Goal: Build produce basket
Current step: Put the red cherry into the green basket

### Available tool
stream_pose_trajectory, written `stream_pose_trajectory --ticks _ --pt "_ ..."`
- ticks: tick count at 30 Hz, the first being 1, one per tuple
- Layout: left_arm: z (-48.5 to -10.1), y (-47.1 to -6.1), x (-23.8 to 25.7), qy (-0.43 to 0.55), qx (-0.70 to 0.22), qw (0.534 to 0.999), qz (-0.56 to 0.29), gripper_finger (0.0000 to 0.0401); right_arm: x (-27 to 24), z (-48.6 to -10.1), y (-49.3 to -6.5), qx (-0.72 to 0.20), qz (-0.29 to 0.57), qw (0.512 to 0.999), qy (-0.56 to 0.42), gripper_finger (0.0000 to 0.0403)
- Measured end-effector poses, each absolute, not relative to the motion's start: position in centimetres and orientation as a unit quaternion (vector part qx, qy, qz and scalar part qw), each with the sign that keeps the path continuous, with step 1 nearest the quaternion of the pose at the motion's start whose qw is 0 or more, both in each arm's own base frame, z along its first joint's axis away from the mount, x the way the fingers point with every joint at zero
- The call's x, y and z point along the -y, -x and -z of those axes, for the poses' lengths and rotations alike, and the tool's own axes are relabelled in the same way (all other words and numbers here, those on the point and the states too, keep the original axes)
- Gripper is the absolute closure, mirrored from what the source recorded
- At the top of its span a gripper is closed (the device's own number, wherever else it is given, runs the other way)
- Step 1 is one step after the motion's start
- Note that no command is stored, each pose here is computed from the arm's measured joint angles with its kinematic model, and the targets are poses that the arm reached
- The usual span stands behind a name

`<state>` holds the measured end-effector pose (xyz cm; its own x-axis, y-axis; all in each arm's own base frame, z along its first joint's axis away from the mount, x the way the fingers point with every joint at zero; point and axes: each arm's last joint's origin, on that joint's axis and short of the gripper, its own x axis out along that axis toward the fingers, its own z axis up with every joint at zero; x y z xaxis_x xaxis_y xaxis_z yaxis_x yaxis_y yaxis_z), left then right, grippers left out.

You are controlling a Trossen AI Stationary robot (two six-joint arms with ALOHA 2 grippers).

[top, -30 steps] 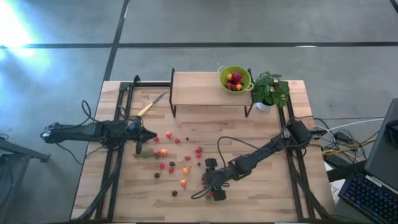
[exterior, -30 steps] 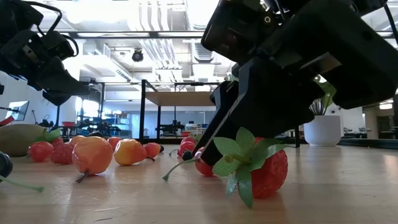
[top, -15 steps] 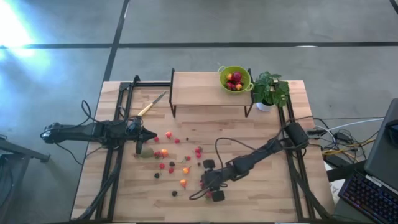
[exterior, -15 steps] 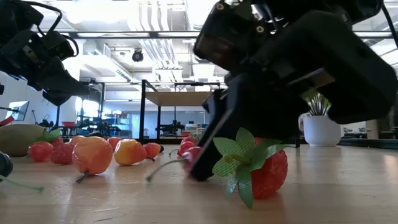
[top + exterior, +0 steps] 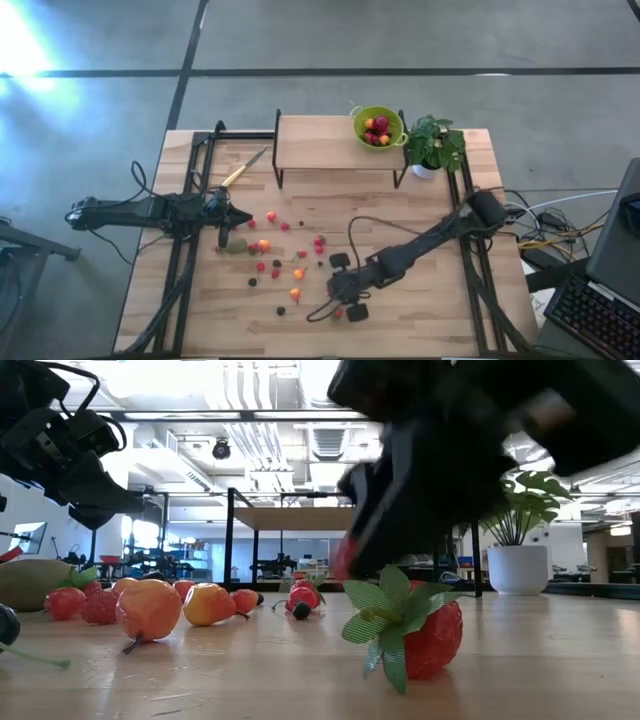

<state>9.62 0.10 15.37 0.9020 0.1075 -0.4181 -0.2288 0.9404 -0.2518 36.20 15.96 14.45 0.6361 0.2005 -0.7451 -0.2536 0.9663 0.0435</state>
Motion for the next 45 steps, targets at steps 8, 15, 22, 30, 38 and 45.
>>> stream_pose_trajectory --ticks 8,15,22,30,38,45 --pt "-15.4 -9.6 -0.1 0.149 -0.203 0.964 -0.087 0.0380 -12.3 -21.1 -34.0 -0.397 -0.045 0.914 0.075 0.0292" --pt "-15.4 -9.6 -0.1 0.149 -0.202 0.964 -0.087 0.0380 -6.8 -26.8 -31.4 -0.376 0.047 0.923 0.061 0.0302" --pt "-15.4 -9.6 -0.1 0.149 -0.202 0.964 -0.087 0.0380 -0.9 -30.8 -28.9 -0.336 0.133 0.932 0.031 0.0297" --pt "-15.4 -9.6 -0.1 0.149 -0.202 0.964 -0.087 0.0380 5.1 -33.2 -26.2 -0.303 0.233 0.924 0.000 0.0297" --pt "-15.4 -9.6 -0.1 0.149 -0.202 0.964 -0.087 0.0380 10.1 -32.7 -24.5 -0.326 0.320 0.889 -0.032 0.0299" --pt "-15.4 -9.6 -0.1 0.149 -0.202 0.964 -0.087 0.0380 12.3 -32.4 -23.2 -0.341 0.360 0.867 -0.050 0.0298"
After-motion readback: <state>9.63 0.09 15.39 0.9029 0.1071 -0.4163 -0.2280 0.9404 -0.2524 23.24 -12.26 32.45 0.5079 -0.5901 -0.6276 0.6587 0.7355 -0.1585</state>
